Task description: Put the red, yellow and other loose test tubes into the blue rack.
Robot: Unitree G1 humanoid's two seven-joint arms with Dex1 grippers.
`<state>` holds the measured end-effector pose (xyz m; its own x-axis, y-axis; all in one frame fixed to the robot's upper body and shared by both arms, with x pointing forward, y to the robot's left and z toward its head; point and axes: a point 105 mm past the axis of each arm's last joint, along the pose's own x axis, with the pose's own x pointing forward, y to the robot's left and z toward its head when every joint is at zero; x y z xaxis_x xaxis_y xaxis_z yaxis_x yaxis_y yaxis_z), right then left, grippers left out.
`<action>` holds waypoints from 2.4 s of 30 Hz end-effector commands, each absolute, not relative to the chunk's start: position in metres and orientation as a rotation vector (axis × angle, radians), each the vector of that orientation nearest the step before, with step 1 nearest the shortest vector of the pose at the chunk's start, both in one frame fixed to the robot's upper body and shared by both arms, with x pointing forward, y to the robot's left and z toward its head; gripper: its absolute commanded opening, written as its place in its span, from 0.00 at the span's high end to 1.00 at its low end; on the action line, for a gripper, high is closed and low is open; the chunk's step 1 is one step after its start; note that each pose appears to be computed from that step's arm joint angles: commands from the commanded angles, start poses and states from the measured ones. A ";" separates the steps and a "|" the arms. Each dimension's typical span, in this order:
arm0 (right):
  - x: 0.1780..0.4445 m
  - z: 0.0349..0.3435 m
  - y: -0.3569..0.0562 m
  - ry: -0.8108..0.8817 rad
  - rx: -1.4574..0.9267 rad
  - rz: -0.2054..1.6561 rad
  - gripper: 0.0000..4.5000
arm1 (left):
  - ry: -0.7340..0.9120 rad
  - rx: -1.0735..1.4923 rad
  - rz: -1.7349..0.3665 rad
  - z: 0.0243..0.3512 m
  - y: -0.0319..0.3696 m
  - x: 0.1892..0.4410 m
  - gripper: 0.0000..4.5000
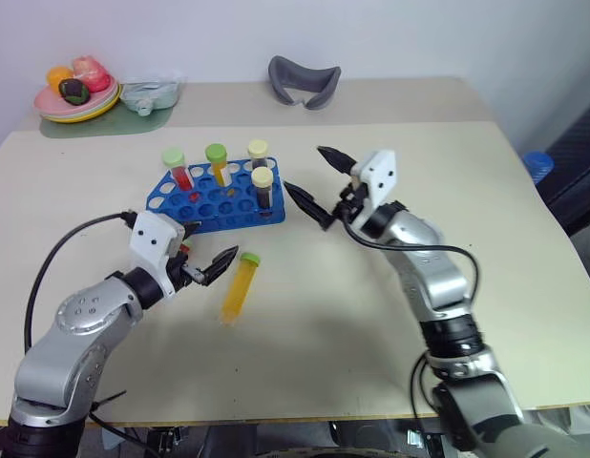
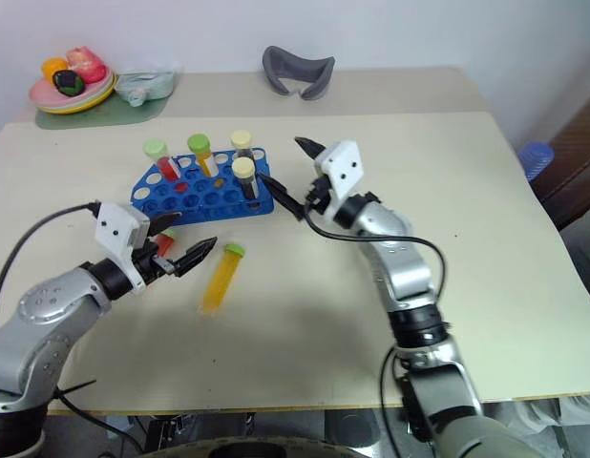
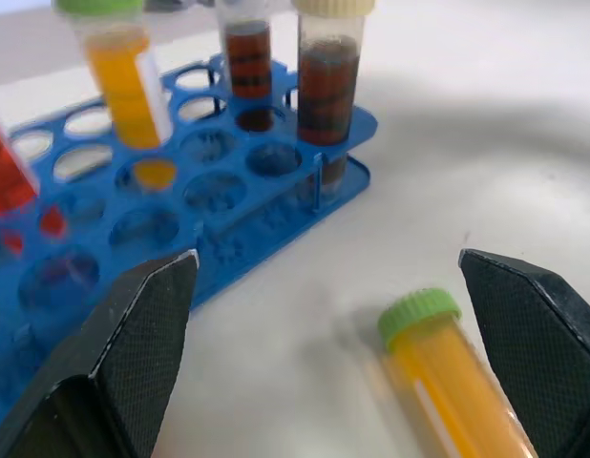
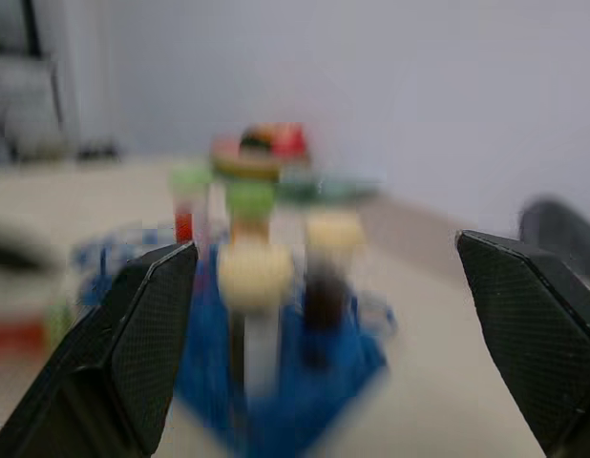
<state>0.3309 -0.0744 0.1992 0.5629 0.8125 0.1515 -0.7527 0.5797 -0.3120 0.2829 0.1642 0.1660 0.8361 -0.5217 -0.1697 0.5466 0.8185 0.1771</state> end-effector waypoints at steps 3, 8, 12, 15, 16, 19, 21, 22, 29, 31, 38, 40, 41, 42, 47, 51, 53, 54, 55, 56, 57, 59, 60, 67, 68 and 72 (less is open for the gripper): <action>0.276 0.190 -0.094 -0.135 -0.393 1.235 0.02 | 0.293 0.291 -0.537 0.170 0.162 0.290 0.00; 0.270 0.183 -0.111 -0.040 -0.410 1.243 0.02 | 0.573 0.332 -0.604 0.168 0.149 0.293 0.00; 0.266 0.178 -0.114 -0.007 -0.417 1.261 0.02 | 0.716 0.323 -0.676 0.164 0.144 0.295 0.00; 0.265 0.177 -0.114 -0.006 -0.417 1.266 0.02 | 0.794 0.387 -0.707 0.161 0.144 0.290 0.00; 0.264 0.177 -0.113 -0.009 -0.414 1.263 0.02 | 0.817 0.402 -0.705 0.159 0.145 0.289 0.00; 0.262 0.176 -0.111 -0.012 -0.403 1.261 0.02 | 0.867 0.379 -0.722 0.153 0.143 0.285 0.00; 0.259 0.174 -0.109 -0.012 -0.393 1.262 0.02 | 0.884 0.359 -0.716 0.148 0.139 0.285 0.00; 0.258 0.173 -0.108 -0.011 -0.388 1.261 0.02 | 0.887 0.349 -0.720 0.146 0.136 0.285 0.00; 0.255 0.168 -0.102 -0.009 -0.369 1.257 0.02 | 0.888 0.351 -0.699 0.132 0.116 0.283 0.00; 0.254 0.168 -0.100 -0.010 -0.365 1.258 0.02 | 0.896 0.377 -0.674 0.127 0.116 0.282 0.00; 0.254 0.168 -0.098 -0.010 -0.359 1.259 0.01 | 0.931 0.391 -0.596 0.118 0.126 0.280 0.06; 0.254 0.168 -0.097 -0.009 -0.359 1.261 0.00 | 0.928 0.390 -0.567 0.119 0.130 0.283 0.20; 0.253 0.168 -0.097 -0.008 -0.359 1.262 0.00 | 0.927 0.392 -0.554 0.120 0.131 0.284 0.29; 0.253 0.167 -0.097 -0.007 -0.359 1.262 0.00 | 0.927 0.394 -0.541 0.120 0.133 0.286 0.40; 0.253 0.168 -0.096 -0.009 -0.359 1.259 0.00 | 0.930 0.394 -0.504 0.123 0.141 0.289 0.51; 0.253 0.167 -0.096 -0.008 -0.358 1.255 0.00 | 0.910 0.420 -0.461 0.130 0.150 0.297 0.51; 0.253 0.167 -0.096 -0.007 -0.357 1.255 0.00 | 0.915 0.436 -0.453 0.132 0.154 0.298 0.51; 0.253 0.167 -0.096 -0.007 -0.357 1.255 0.00 | 0.919 0.439 -0.453 0.132 0.156 0.298 0.51; 0.253 0.167 -0.096 -0.007 -0.357 1.255 0.00 | 0.927 0.442 -0.463 0.132 0.157 0.298 0.51; 0.253 0.167 -0.096 -0.007 -0.357 1.254 0.00 | 0.935 0.443 -0.475 0.133 0.157 0.297 0.51; 0.253 0.167 -0.096 -0.007 -0.357 1.254 0.00 | 0.942 0.443 -0.486 0.133 0.158 0.296 0.51; 0.253 0.167 -0.096 -0.007 -0.357 1.254 0.00 | 0.951 0.466 -0.497 0.134 0.159 0.296 0.51; 0.254 0.167 -0.096 -0.007 -0.357 1.255 0.00 | 0.955 0.477 -0.499 0.135 0.160 0.297 0.51; 0.255 0.166 -0.093 -0.014 -0.355 1.253 0.00 | 1.012 0.448 -0.561 0.133 0.156 0.305 0.51; 0.254 0.166 -0.093 -0.015 -0.354 1.252 0.00 | 1.028 0.448 -0.569 0.131 0.156 0.305 0.51; 0.254 0.166 -0.094 -0.014 -0.353 1.245 0.00 | 1.057 0.504 -0.566 0.125 0.159 0.306 0.51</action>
<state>0.2586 -0.0978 0.1577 0.3355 0.9197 -0.2041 -0.9290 0.2870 -0.2337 0.3059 0.1556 0.1274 0.3842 -0.2206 -0.8965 0.6434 0.7604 0.0887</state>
